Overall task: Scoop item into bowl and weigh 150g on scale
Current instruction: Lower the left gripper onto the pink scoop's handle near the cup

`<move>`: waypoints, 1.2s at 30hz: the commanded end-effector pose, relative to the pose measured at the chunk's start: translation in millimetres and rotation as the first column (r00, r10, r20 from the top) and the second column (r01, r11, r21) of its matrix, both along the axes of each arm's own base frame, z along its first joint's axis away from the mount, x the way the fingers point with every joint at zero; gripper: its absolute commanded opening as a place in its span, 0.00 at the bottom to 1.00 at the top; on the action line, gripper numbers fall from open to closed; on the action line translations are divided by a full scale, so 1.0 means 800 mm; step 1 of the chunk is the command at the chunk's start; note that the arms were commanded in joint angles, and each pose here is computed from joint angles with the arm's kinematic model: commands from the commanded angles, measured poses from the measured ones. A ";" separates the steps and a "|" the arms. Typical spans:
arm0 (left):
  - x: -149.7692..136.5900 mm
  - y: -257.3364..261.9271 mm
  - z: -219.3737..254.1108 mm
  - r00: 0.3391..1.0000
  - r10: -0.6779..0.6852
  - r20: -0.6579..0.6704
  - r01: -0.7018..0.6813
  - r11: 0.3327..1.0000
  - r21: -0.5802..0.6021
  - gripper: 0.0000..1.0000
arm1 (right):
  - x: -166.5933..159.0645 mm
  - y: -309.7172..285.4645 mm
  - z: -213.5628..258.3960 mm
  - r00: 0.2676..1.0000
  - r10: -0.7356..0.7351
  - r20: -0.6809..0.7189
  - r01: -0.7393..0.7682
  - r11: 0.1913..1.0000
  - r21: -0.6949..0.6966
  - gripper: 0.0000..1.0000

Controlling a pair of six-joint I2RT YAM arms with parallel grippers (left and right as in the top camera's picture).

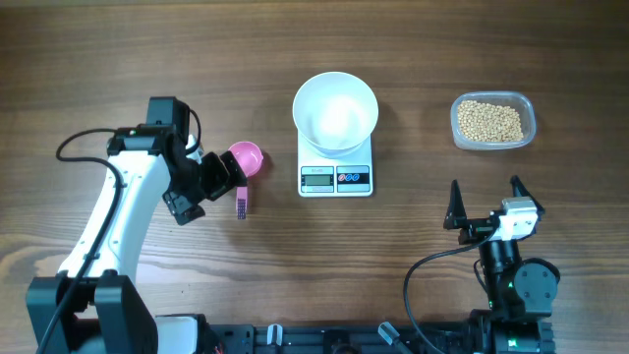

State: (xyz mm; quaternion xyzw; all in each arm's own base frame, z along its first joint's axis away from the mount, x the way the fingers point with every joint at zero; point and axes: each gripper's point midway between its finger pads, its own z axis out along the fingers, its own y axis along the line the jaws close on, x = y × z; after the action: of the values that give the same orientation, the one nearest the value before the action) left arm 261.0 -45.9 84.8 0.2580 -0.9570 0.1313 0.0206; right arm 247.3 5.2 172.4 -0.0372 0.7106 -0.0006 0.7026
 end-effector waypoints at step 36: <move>0.029 -0.032 -0.065 0.942 -0.180 0.285 0.219 0.969 -0.111 0.81 | 0.000 -0.001 0.000 1.000 -0.009 0.000 0.009 1.000 0.002 1.00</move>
State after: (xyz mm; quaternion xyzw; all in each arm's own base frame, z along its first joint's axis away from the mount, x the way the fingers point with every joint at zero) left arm 282.6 -66.7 32.0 0.1742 -0.9589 0.2127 -0.0702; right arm 247.3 5.2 172.4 -0.0372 0.7106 -0.0006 0.7026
